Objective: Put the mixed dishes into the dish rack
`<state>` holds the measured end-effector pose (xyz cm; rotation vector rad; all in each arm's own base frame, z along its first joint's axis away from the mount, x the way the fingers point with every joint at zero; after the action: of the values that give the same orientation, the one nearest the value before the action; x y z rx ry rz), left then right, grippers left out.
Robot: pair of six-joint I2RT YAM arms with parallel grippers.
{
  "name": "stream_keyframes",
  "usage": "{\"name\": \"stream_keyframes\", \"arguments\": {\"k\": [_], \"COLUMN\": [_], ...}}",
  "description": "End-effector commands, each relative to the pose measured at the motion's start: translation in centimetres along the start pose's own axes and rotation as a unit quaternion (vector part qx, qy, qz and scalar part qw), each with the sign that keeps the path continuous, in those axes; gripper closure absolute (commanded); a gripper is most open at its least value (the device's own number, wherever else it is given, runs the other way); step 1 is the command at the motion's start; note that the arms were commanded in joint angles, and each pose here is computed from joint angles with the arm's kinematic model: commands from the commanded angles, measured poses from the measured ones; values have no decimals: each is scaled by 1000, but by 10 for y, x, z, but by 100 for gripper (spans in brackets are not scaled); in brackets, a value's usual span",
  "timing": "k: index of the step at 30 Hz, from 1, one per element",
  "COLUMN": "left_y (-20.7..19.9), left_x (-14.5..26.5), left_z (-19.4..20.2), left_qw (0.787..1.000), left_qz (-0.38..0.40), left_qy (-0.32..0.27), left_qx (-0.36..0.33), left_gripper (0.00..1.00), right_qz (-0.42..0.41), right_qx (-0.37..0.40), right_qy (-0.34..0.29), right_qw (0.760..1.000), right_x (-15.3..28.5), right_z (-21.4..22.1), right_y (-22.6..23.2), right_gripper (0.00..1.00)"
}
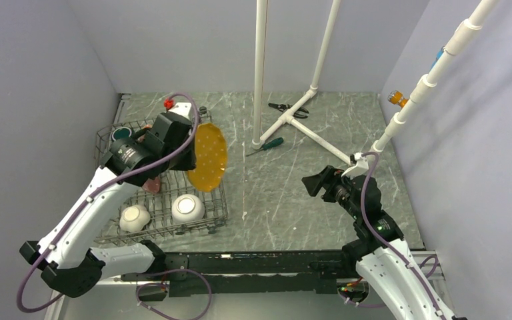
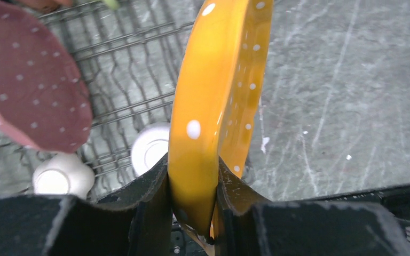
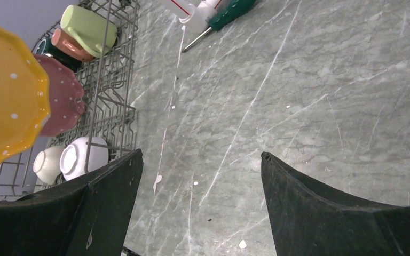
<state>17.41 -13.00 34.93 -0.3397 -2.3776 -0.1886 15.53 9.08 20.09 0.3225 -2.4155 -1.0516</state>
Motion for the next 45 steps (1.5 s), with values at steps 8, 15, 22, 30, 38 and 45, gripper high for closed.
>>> {"name": "stream_keyframes", "arguments": {"k": [8,15,22,30,38,45], "left_y": [49,62,69,71,71,74], "left_x": [9,-19,-50,-79,-93,-98], "left_z": [-14,-9,-4,3,13,18], "left_qw": [990,983,973,968,965,958], "left_qz": [-128,-169,-216,-238,-247,-267], "left_qy": [-35,-21,10,42,61,83], "left_qx": [44,61,76,73,69,64], "left_gripper": [100,100,100,100,100,100], "right_qz": [-12,-16,-9,-3,-2,2], "right_qx": [-2,-10,-14,-17,-23,-26], "right_qy": [-7,6,14,22,23,29], "right_qw": [1000,1000,1000,1000,999,999], "right_x": [1,-5,-9,-13,-15,-15], "right_z": [-3,-2,0,0,3,5], "right_y": [4,7,5,5,3,1], "right_gripper": [18,18,18,18,18,18]}}
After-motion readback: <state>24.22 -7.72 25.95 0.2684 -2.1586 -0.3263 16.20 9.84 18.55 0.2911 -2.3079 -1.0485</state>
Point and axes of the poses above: each gripper's point midway between its finger pads, its own x axis back along the fingers, its own y axis along the line the jaws close on, z = x × y, the point moved 8 cm from there along x, back along the fingers, and after that the axes turned 14 degrees about -x, right-handed, at the moved point
